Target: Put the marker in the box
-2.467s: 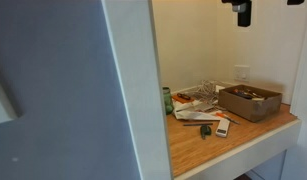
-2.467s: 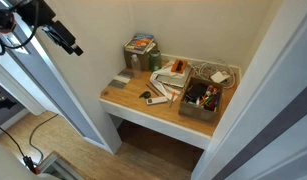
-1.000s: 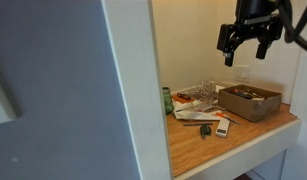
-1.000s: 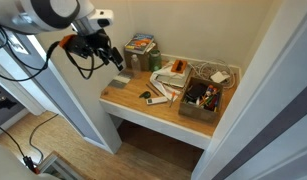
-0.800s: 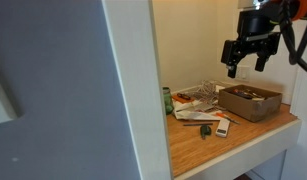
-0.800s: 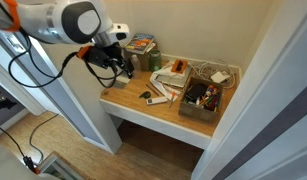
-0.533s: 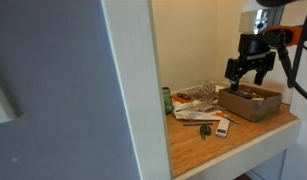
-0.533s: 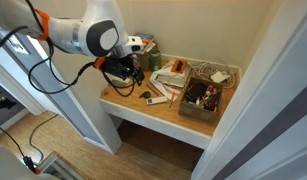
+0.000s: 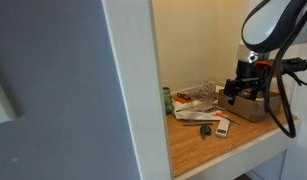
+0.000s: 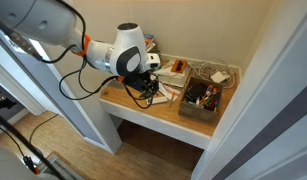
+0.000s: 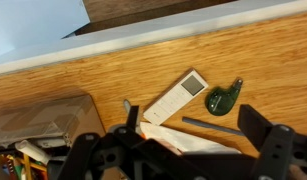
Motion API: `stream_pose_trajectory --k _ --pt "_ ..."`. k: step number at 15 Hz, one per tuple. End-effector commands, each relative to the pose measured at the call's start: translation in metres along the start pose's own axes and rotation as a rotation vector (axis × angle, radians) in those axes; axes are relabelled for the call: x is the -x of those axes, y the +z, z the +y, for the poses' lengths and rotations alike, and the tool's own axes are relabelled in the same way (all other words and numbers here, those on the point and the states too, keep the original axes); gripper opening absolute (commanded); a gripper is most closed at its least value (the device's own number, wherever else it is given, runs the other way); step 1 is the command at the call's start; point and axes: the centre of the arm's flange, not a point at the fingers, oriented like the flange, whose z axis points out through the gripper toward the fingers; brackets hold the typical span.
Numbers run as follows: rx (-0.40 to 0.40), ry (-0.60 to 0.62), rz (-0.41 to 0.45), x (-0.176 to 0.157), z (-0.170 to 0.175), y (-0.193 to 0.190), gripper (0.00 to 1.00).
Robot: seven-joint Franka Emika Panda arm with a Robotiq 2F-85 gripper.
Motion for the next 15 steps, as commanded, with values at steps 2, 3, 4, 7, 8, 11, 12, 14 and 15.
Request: stream_pose_trajectory --k 2,3,4,7,8,11,12,14,15 --pt "0.001 0.010 -0.004 -0.007 0.004 0.006 1.00" --pt "0.001 0.010 -0.004 -0.008 0.004 0.006 1.00" --pt "0.001 0.011 -0.002 -0.009 0.003 0.006 1.00" --pt "0.010 -0.013 0.012 -0.015 0.003 0.010 1.00" --pt "0.004 -0.044 0.014 -0.022 0.004 0.019 1.00" --pt "-0.004 -0.106 0.036 -0.041 0.009 0.041 1.00" --pt "0.004 -0.116 0.047 -0.047 0.010 0.050 1.00" --pt "0.007 -0.118 0.054 -0.058 0.013 0.066 1.00" --pt "0.018 -0.118 0.065 -0.064 0.016 0.076 1.00"
